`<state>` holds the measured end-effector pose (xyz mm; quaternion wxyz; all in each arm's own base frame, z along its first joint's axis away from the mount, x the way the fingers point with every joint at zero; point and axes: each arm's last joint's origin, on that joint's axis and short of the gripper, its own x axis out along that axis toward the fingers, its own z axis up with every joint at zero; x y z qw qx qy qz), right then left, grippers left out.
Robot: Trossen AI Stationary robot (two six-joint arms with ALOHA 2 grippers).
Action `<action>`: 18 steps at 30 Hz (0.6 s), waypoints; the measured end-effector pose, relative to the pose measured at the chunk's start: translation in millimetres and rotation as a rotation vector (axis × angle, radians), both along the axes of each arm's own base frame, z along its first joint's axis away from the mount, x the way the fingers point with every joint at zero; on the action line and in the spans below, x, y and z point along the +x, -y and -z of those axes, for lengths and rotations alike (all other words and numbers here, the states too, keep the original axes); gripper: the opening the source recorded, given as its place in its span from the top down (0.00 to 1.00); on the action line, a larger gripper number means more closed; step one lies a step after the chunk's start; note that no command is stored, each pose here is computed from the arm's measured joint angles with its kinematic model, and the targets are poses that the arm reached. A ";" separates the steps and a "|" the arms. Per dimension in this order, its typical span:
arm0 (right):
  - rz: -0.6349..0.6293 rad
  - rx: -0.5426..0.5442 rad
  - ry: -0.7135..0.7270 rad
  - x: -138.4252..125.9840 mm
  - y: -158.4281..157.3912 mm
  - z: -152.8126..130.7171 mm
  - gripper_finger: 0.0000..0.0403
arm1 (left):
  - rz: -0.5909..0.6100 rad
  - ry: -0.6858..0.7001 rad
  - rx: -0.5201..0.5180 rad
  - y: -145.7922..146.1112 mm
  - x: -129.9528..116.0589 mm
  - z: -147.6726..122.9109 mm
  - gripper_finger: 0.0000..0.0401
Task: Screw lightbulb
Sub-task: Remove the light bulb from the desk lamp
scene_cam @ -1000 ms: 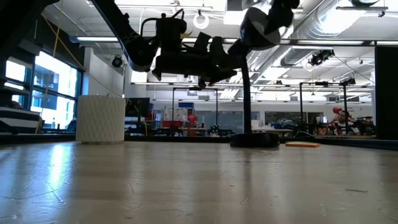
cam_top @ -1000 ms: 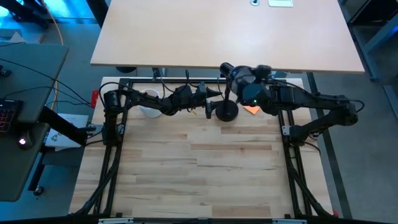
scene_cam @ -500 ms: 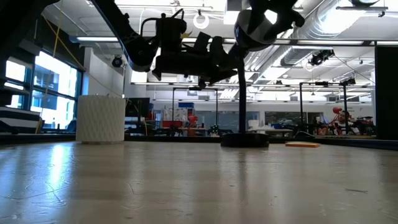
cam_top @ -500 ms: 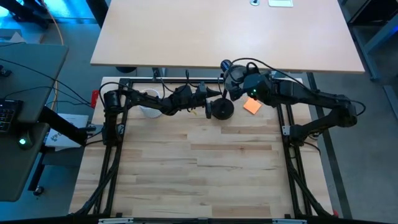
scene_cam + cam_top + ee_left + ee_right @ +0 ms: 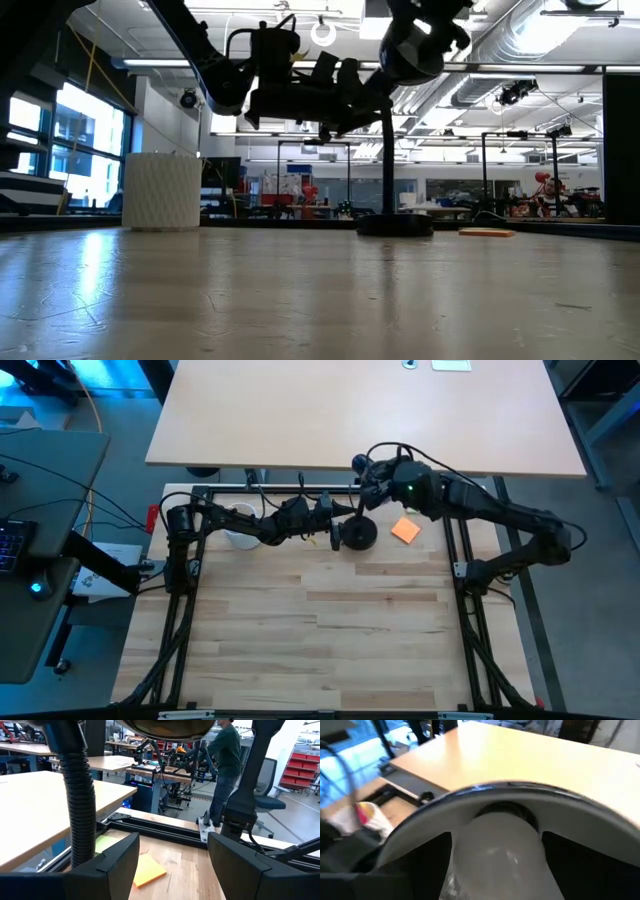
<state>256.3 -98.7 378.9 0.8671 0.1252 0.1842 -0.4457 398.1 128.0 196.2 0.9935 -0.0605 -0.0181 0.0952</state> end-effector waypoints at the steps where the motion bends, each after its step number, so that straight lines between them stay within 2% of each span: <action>1: 0.002 0.002 -0.014 0.7 3.4 2.0 0.24 | 0.001 0.000 0.000 0.0 0.0 0.0 0.43; 6: -0.069 -0.013 -0.112 7.4 15.2 11.8 0.24 | 0.000 0.000 0.000 -0.1 0.0 0.0 0.43; 11: -0.148 -0.117 -0.234 11.2 16.9 13.3 0.24 | 0.000 -0.001 -0.001 0.0 0.0 0.1 0.43; 14: -0.197 -0.222 -0.331 12.3 15.5 10.9 0.24 | 0.000 -0.003 -0.001 0.0 0.0 0.3 0.43; 18: -0.331 -0.444 -0.652 11.9 11.7 10.9 0.24 | 0.000 -0.003 -0.001 0.0 0.0 0.3 0.43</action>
